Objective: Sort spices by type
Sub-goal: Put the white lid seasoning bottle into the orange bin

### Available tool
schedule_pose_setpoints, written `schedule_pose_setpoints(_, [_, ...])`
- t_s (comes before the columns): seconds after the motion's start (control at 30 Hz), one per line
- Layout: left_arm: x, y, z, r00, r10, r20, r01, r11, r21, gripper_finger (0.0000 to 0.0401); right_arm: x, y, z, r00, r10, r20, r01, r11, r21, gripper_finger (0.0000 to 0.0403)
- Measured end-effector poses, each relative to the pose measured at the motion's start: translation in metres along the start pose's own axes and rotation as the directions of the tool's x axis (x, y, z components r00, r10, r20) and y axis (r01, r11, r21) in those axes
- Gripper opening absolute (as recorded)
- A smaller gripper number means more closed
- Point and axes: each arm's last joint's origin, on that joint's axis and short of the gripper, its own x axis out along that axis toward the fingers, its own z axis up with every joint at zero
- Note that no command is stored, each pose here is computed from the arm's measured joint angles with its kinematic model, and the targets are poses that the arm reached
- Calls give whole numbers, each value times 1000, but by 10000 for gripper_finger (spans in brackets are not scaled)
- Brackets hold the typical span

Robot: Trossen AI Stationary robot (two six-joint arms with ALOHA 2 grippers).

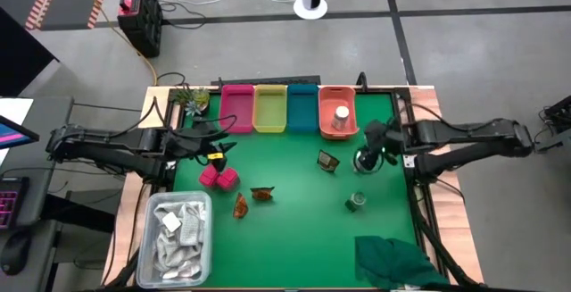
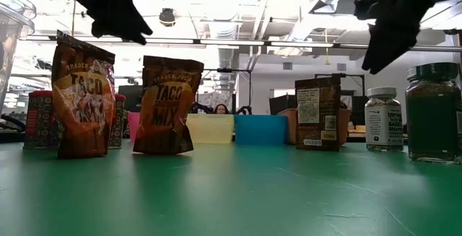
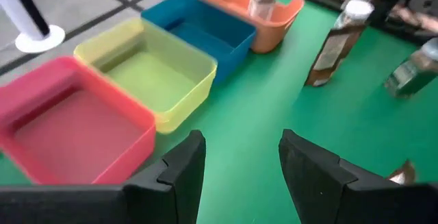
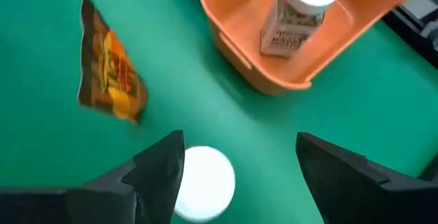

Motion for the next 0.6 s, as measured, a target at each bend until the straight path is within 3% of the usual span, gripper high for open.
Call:
schedule_pose_setpoints(0.1, [4, -3, 3, 999, 10, 39, -11, 1000, 21, 179, 1, 11, -9, 1000, -11, 14, 11, 999, -33, 307])
schedule_pose_setpoints(0.27, [12, -3, 11, 983, 121, 135, -132, 988, 74, 189, 8, 18, -17, 999, -39, -27, 38, 999, -30, 307])
schedule_pose_setpoints(0.6, [20, 6, 16, 977, 162, 135, -183, 970, 162, 213, 15, 10, -11, 994, -18, -105, 22, 999, 42, 307])
